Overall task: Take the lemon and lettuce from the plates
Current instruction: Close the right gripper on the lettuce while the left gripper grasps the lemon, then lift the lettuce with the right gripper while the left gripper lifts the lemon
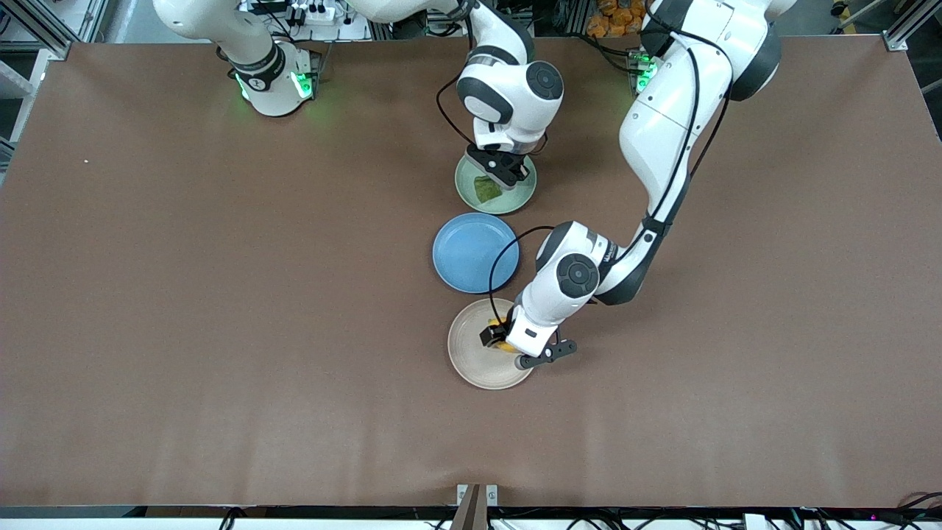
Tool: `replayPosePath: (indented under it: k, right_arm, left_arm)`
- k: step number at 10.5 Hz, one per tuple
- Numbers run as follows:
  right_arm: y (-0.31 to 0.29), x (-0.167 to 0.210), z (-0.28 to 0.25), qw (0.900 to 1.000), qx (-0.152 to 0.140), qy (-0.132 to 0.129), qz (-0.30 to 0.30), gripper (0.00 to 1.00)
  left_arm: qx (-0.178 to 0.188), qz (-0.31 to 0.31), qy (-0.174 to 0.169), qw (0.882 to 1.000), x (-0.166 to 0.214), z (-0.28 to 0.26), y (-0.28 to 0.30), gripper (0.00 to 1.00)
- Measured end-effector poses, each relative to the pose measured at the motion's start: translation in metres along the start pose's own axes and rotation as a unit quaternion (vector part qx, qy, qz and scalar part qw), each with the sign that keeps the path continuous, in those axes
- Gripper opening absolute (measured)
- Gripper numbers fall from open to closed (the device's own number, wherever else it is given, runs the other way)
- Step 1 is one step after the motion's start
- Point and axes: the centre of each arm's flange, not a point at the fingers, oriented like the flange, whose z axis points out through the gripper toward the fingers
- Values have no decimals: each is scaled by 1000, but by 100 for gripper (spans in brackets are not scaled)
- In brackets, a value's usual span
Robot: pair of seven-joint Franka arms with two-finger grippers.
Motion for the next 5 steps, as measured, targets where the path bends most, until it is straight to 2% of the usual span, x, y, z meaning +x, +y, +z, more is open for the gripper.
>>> replayPosePath:
  k: [1, 3, 5]
  right_arm:
    - [-3, 10, -6, 1000, 3, 1, 6, 4]
    - [-4, 28, -16, 1000, 3, 8, 4, 4]
    - [4, 45, -39, 1000, 7, 10, -22, 4]
  left_arm:
    - [0, 0, 0, 1000, 0, 0, 0, 70]
    - [0, 0, 0, 1000, 0, 0, 0, 70]
    - [1, 0, 0, 1000, 0, 0, 0, 69]
